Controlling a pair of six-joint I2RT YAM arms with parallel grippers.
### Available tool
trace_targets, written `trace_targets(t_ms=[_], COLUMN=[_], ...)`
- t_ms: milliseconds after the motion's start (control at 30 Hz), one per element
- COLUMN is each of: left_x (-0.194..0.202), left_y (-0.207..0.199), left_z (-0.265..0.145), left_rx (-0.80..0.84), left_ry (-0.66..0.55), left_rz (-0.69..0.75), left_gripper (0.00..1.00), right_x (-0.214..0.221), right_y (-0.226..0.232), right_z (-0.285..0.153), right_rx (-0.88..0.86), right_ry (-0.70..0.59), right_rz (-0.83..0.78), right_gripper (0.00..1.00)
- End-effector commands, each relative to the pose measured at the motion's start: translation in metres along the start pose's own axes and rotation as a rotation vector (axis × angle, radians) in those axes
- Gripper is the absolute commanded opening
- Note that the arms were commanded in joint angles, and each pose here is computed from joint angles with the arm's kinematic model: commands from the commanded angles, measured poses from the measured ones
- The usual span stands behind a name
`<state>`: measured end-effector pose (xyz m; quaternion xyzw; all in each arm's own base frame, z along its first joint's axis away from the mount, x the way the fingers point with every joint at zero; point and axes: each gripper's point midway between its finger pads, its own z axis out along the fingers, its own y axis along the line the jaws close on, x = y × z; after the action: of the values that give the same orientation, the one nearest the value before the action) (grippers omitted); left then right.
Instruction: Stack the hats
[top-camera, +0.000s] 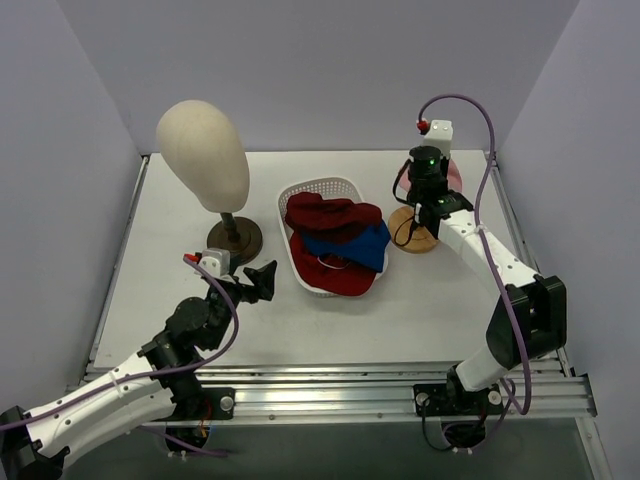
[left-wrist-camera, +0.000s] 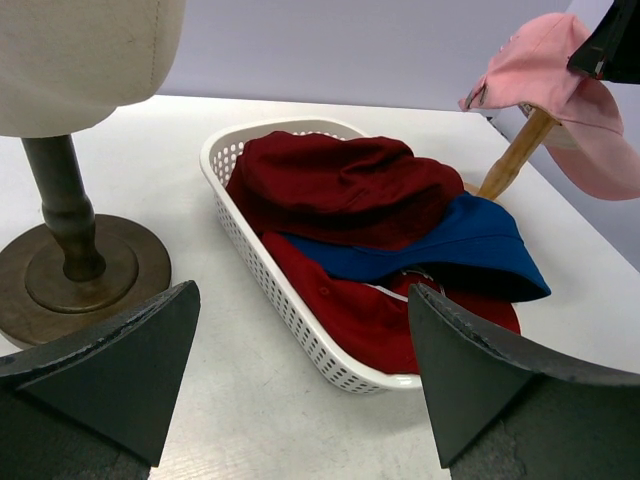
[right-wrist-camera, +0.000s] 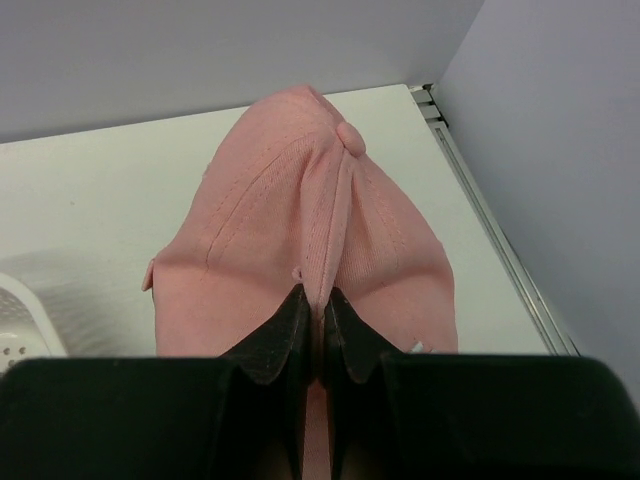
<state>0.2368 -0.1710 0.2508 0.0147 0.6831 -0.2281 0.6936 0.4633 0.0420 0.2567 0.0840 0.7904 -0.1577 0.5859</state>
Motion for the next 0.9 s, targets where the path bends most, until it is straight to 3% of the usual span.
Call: trace_targets(t_ms=[0,700,867], left_x=[-0.016,-0.018,-0.017], left_y=[-0.003,-0.003,-0.003], left_z=[0.001,-0.001,-0.001], left_rx=[0.007,0.011,0.012], left_ry=[-0.054,-0.061,-0.059], left_rz=[-0.032,-0.038,-0.041], left_gripper=[0.94,0.94,0.94], right_x=[-0.025,-0.002,-0.002], right_y=[-0.013,-0.009,-0.010], right_z=[-0.014,-0.036,-0.037], right_rx=[0.024,-0.104,-0.100], right_ry=[-0.059,-0.059,-0.054], right_rz=[0.112,0.077,0.093], right_gripper=[0.00,0.10,0.20])
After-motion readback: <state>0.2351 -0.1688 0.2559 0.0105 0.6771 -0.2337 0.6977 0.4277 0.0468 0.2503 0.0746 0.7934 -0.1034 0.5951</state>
